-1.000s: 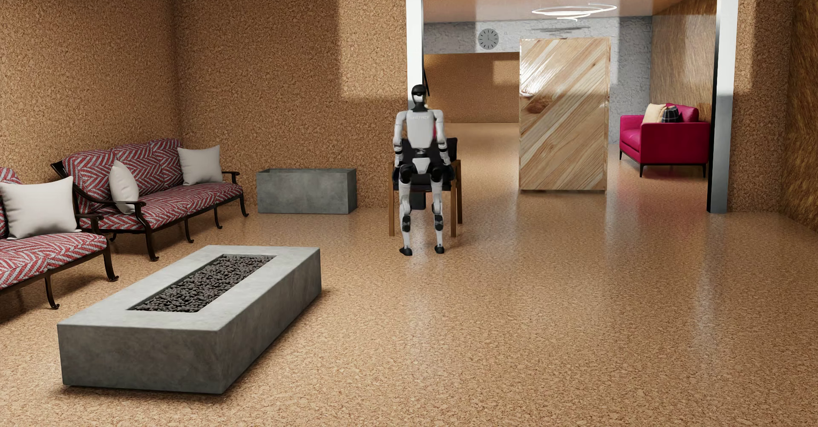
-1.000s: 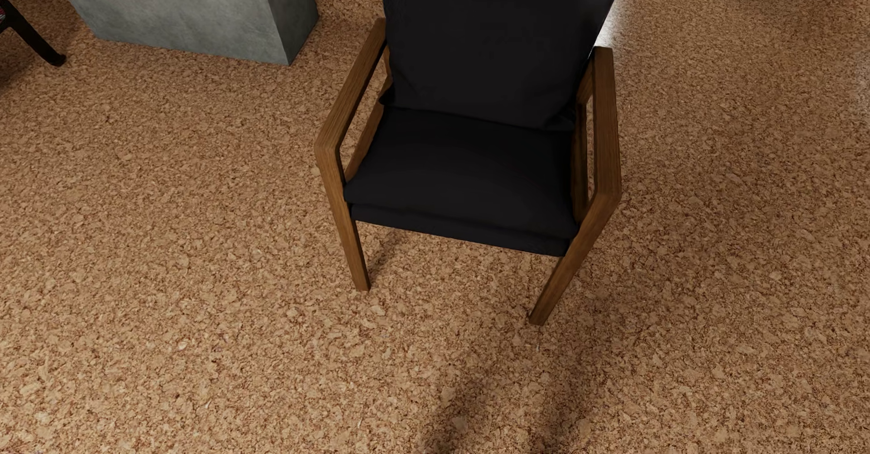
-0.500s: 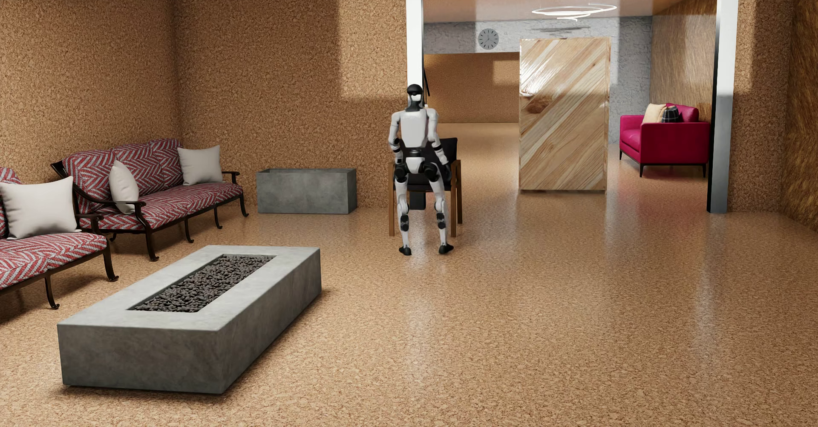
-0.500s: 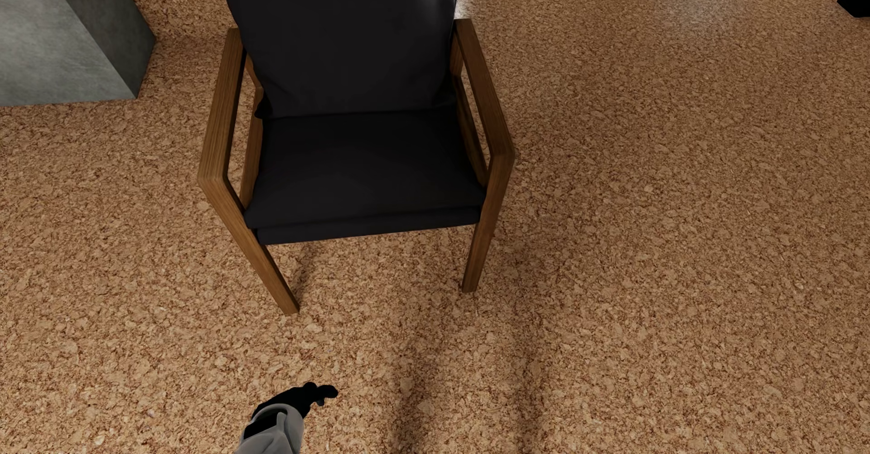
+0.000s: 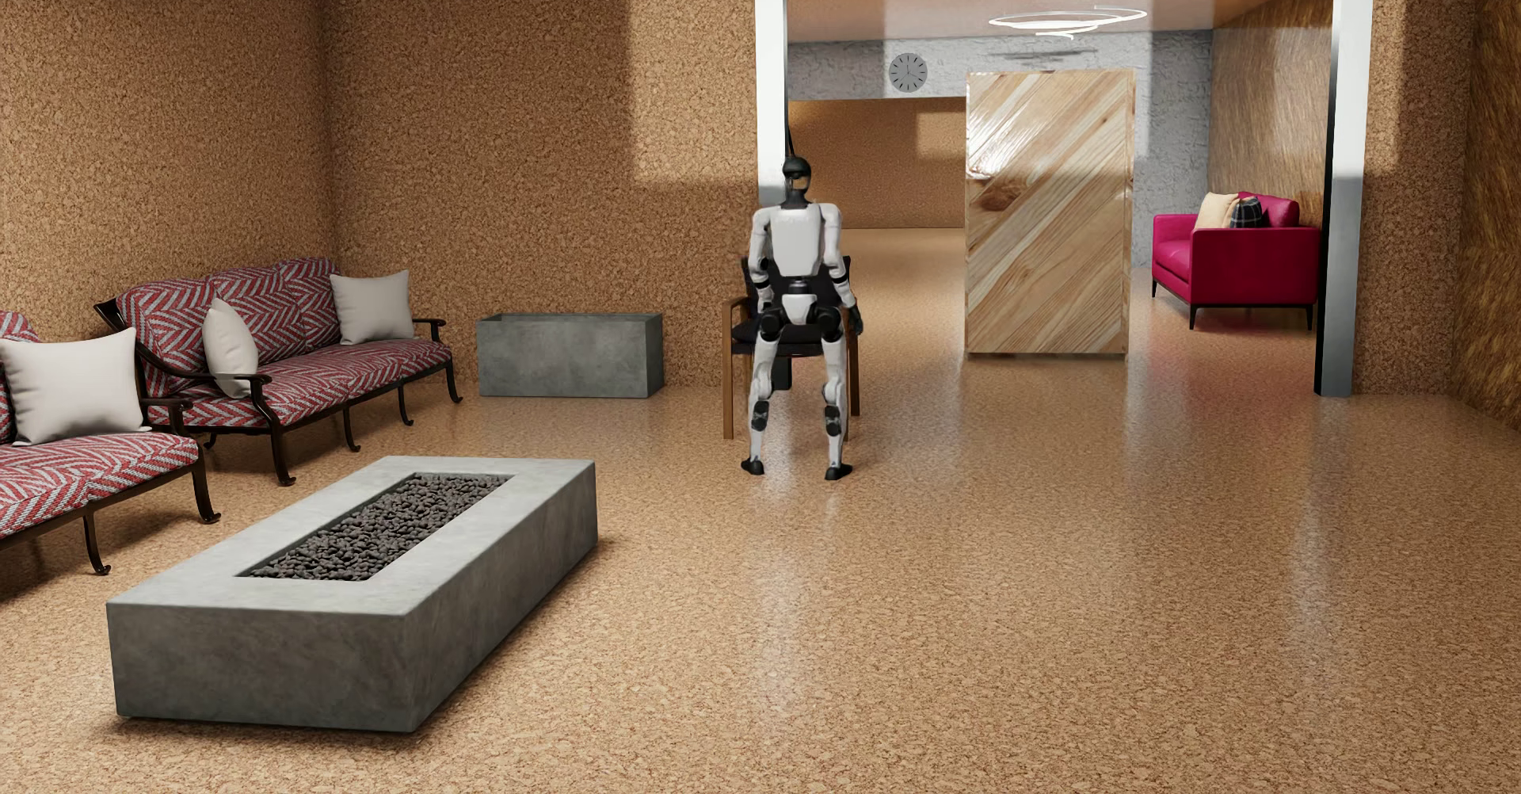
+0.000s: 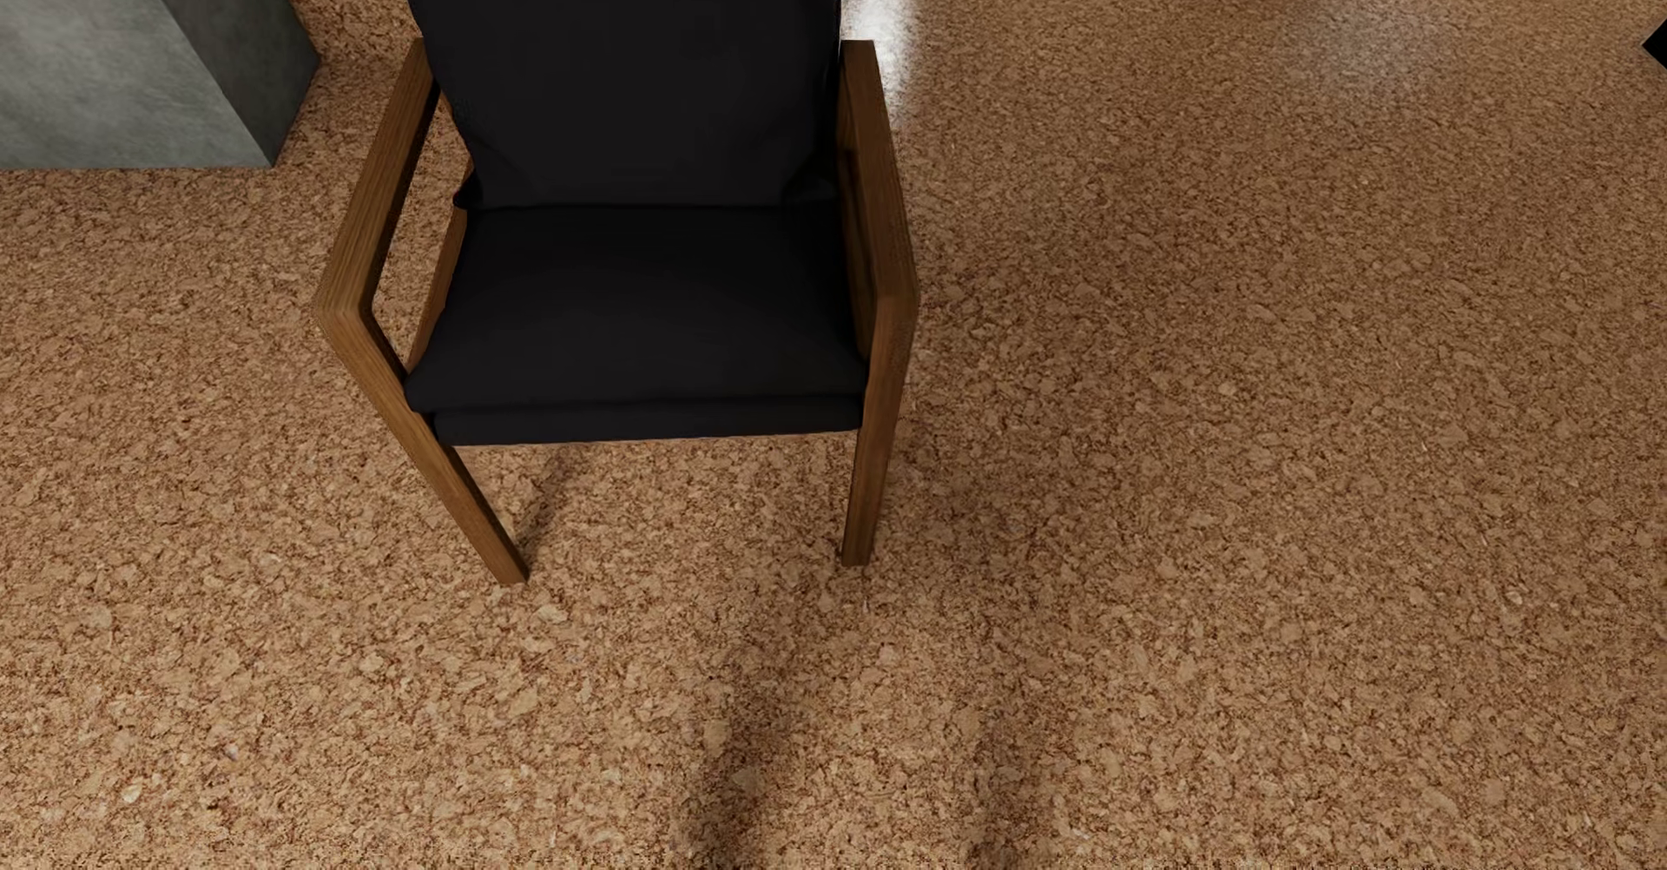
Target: Head to chair
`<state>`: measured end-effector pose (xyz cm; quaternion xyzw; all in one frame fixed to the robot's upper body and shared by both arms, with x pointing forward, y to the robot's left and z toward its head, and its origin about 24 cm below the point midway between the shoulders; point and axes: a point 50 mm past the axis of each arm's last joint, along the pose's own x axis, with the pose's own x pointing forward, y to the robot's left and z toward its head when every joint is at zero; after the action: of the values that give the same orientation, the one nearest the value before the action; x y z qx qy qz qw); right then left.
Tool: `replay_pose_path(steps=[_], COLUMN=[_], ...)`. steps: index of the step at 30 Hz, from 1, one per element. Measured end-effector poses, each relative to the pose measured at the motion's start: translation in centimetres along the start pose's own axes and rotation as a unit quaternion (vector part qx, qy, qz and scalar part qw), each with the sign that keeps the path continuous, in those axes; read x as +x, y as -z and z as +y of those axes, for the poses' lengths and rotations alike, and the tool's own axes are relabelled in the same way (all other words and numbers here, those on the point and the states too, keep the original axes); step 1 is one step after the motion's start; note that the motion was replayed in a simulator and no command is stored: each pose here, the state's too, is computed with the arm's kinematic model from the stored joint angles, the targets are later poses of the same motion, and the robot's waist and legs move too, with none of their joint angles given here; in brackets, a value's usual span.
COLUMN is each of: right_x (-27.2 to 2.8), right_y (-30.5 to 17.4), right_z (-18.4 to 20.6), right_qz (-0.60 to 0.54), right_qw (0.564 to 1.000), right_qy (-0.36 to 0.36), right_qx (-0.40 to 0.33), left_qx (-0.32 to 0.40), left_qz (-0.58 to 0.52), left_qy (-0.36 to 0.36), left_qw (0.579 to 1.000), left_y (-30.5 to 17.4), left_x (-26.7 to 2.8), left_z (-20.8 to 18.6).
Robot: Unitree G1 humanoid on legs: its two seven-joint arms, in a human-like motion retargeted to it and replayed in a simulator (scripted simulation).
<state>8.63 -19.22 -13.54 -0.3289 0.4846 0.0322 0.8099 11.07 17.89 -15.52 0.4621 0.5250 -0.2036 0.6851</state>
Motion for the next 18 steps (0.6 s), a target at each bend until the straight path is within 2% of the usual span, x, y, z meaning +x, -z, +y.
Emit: replay_pose_path(steps=[3, 7, 10, 14, 18], right_x=[0.1, 0.4, 0.9, 1.4, 1.2], right_y=[-0.1, 0.9, 0.4, -2.3, -3.2], right_z=[0.8, 1.2, 0.1, -1.5, -1.9], right_qz=[0.011, 0.032, 0.023, -0.028, -0.047], right_qw=[1.000, 0.998, 0.998, 0.999, 0.998], right_qy=[-0.012, -0.047, -0.033, 0.009, 0.038], right_qx=[0.021, -0.032, -0.038, -0.021, 0.016], left_qx=[-0.009, 0.027, 0.051, 0.005, 0.051], left_qz=[-0.011, -0.040, -0.061, -0.068, -0.061], left_qy=[-0.043, -0.071, -0.079, -0.037, 0.004], left_qw=[0.999, 0.996, 0.994, 0.997, 0.997], left_y=[-0.3, -2.1, -3.1, -2.7, -3.0], left_x=[-0.2, -0.4, -0.6, -0.7, -0.4], left_z=[0.3, 2.1, 2.7, 1.2, -0.2])
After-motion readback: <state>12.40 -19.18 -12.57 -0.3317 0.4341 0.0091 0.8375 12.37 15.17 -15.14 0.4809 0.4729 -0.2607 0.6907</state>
